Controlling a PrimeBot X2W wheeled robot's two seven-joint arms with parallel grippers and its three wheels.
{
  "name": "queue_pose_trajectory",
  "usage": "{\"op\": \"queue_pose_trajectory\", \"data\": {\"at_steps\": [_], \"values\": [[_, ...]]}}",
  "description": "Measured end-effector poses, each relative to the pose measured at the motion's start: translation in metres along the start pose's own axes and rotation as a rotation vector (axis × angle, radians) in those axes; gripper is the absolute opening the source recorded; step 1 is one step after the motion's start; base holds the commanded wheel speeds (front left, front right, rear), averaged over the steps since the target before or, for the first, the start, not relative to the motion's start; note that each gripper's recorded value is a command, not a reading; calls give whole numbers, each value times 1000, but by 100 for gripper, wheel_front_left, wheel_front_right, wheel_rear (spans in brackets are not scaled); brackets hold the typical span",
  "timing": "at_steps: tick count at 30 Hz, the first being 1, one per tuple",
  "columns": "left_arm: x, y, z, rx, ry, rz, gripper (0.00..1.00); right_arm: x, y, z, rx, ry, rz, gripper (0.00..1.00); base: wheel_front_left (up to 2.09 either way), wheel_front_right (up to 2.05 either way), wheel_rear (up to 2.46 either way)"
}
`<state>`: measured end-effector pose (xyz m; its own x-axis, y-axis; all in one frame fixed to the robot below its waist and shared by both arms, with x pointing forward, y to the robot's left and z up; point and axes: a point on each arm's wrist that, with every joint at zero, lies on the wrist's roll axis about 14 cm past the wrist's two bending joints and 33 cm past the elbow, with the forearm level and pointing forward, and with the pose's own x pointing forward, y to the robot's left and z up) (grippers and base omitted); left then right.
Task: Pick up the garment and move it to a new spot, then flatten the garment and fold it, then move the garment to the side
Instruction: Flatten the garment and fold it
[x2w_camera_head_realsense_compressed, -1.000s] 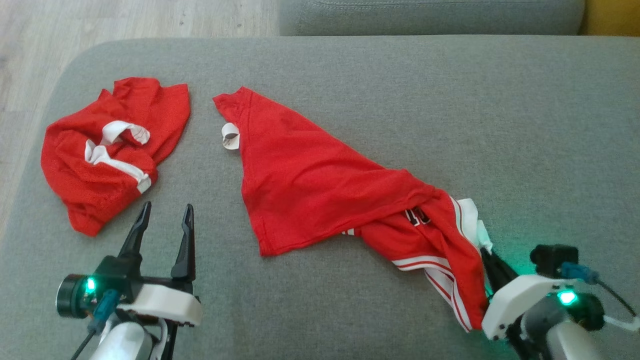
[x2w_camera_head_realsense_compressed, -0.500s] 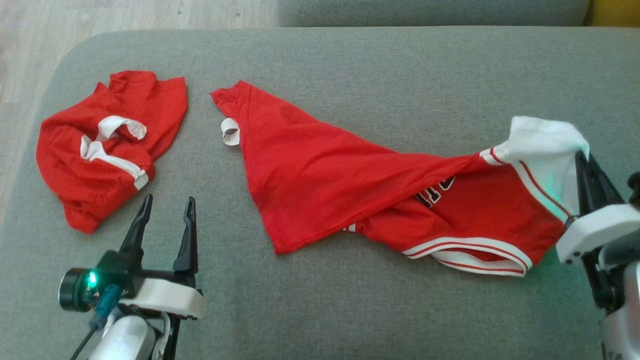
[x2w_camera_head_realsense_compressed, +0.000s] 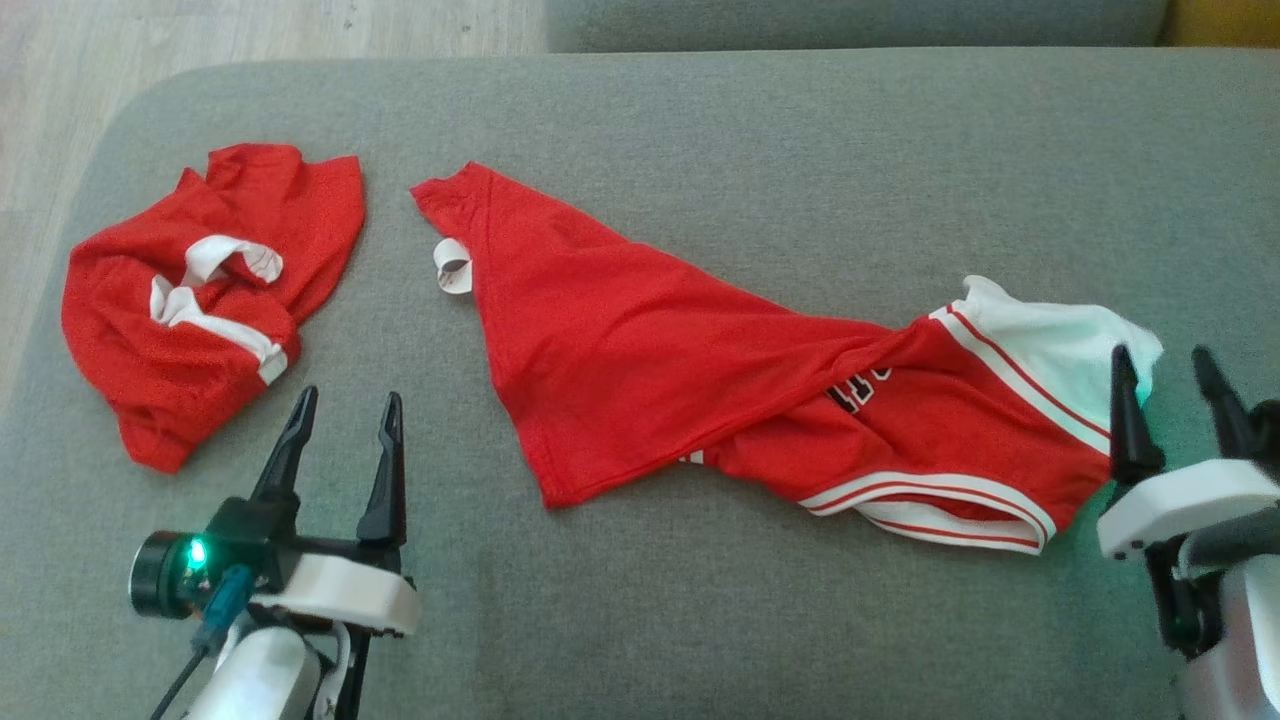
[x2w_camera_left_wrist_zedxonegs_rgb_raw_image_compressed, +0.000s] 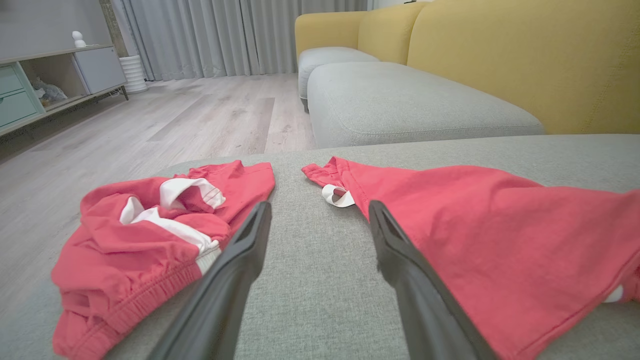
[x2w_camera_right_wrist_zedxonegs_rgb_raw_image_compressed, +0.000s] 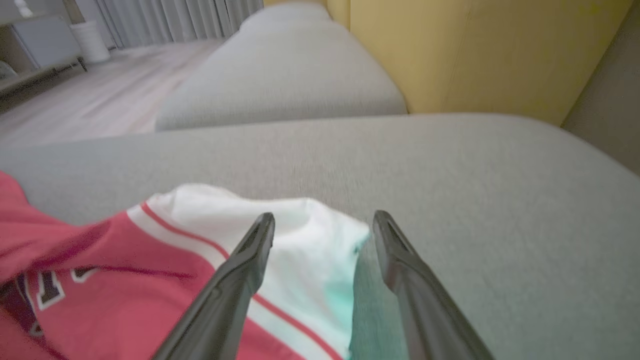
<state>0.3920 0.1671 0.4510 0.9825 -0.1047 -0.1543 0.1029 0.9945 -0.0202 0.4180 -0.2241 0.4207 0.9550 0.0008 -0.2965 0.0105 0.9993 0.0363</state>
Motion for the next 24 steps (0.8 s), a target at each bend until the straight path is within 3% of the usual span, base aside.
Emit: {"op": "queue_pose_trajectory", "data": {"at_steps": [10,24], "values": [[-1,-2,8,7,-25,4,100,-31,31,72,-27,-249,64,100,0,0,0],[-7,-8,10,13,-22,-5,100,-69,55,73,-3,-223,111,100,0,0,0]]}}
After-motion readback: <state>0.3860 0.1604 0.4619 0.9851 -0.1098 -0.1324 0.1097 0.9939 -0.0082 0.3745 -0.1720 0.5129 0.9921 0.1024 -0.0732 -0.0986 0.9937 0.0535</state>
